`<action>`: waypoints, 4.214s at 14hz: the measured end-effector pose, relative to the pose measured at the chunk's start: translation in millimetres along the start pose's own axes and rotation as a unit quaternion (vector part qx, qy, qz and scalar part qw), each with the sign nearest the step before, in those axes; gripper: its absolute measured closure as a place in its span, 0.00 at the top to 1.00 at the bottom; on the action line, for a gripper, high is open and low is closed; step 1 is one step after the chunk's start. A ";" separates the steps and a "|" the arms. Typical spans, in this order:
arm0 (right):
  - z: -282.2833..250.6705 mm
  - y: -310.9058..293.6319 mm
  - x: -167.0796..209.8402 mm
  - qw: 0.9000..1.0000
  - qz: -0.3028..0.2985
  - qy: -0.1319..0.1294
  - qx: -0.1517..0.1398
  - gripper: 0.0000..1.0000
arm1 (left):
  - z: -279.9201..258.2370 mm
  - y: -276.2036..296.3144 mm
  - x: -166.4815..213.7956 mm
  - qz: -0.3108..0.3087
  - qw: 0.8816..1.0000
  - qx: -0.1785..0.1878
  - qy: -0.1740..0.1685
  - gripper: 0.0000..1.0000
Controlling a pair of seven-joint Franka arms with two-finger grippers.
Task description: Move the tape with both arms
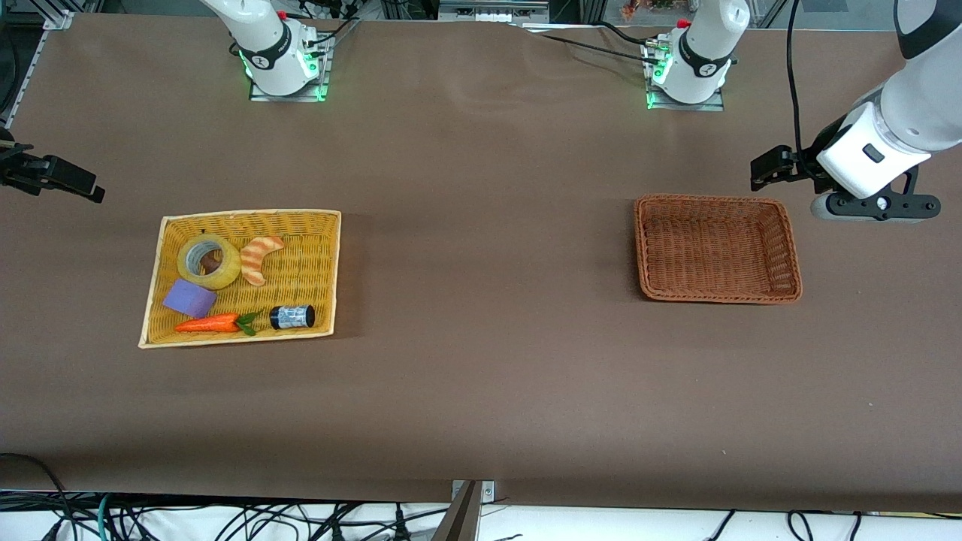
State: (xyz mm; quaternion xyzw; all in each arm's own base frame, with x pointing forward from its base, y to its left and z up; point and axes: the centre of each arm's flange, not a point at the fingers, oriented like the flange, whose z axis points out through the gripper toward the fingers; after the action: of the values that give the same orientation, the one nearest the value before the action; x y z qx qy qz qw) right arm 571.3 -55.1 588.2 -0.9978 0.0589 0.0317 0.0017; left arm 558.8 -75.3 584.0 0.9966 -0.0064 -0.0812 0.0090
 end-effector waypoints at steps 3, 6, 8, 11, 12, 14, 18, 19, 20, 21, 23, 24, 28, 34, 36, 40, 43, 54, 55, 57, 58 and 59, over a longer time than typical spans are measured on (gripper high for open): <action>0.2 1.1 0.1 1.000 0.001 0.000 0.000 1.00 | 0.0 0.0 0.0 0.000 1.000 0.000 0.000 1.00; 0.3 2.5 0.2 1.000 0.002 0.000 0.000 1.00 | 0.0 0.0 0.0 0.000 1.000 0.000 0.000 1.00; 0.3 2.7 0.2 1.000 0.002 0.000 0.000 1.00 | 0.0 0.0 0.0 0.000 1.000 0.000 0.000 1.00; 0.3 3.3 0.2 1.000 0.003 0.000 0.000 1.00 | 0.0 0.0 0.0 0.000 1.000 0.000 0.000 1.00; 0.3 3.5 0.2 1.000 0.003 0.000 0.000 1.00 | 0.0 0.0 0.0 0.000 1.000 0.000 0.000 1.00; 0.3 3.6 0.2 1.000 0.003 0.000 0.000 1.00 | 0.0 0.0 0.0 0.000 1.000 0.000 0.000 1.00; 0.3 4.0 0.2 1.000 0.003 0.000 0.000 1.00 | 0.0 0.0 0.0 0.000 1.000 0.000 0.000 1.00; 0.3 4.2 0.2 1.000 0.004 0.000 0.000 1.00 | 0.0 0.0 0.0 0.000 1.000 0.000 0.000 1.00; 0.4 4.4 0.2 1.000 0.004 0.000 0.000 1.00 | 0.0 0.0 0.0 0.000 1.000 0.000 0.000 1.00; 0.5 4.8 0.3 1.000 0.004 -0.001 0.000 1.00 | 0.0 0.0 0.0 0.000 1.000 0.000 0.000 1.00; 0.6 5.4 0.4 1.000 0.004 -0.001 -0.001 1.00 | 0.0 0.0 0.0 0.000 1.000 0.000 0.000 1.00; 0.6 5.7 0.4 1.000 0.005 -0.001 -0.001 1.00 | 0.0 0.0 0.0 0.000 1.000 0.000 0.000 1.00; 0.6 6.0 0.4 1.000 0.005 -0.001 -0.001 1.00 | 0.0 0.4 0.0 0.000 1.000 0.000 0.000 1.00; 0.6 6.3 0.4 1.000 0.005 -0.001 -0.002 1.00 | 0.0 0.7 -0.1 0.001 1.000 0.000 0.000 1.00; 0.6 6.3 0.4 1.000 0.005 -0.001 -0.002 1.00 | 0.0 0.5 -0.1 0.000 1.000 0.000 0.000 1.00; 6.2 5.9 3.2 1.000 0.005 -0.006 -0.003 1.00 | -0.1 0.6 -0.1 0.001 1.000 0.000 0.000 1.00; 10.5 4.8 5.4 1.000 0.004 -0.010 -0.007 1.00 | -0.3 0.6 -0.1 0.001 1.000 0.000 0.000 1.00; 128.7 -2.8 30.4 0.996 -0.002 -0.091 -0.024 1.00 | -0.9 0.6 -0.1 0.001 1.000 0.000 0.001 1.00; 151.3 -2.7 33.9 0.995 -0.003 -0.092 -0.026 1.00 | -1.0 0.6 -0.1 0.001 1.000 0.000 0.001 1.00; 195.1 -0.5 34.7 0.996 -0.003 -0.085 -0.028 1.00 | -1.1 0.6 -0.1 0.001 1.000 0.000 0.001 1.00; 213.6 1.0 32.0 0.996 -0.003 -0.081 -0.028 1.00 | -1.1 0.6 -0.1 0.001 1.000 0.000 0.001 1.00; 228.3 1.5 28.7 0.997 -0.003 -0.077 -0.027 1.00 | -1.1 0.6 -0.1 0.001 1.000 0.000 0.001 1.00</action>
State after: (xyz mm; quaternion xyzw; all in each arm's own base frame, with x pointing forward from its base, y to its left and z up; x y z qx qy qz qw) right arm 585.2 -58.4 358.5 -0.9922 0.0546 0.1098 -0.0210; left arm 558.8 -75.9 585.2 0.9967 -0.0069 -0.0799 0.0092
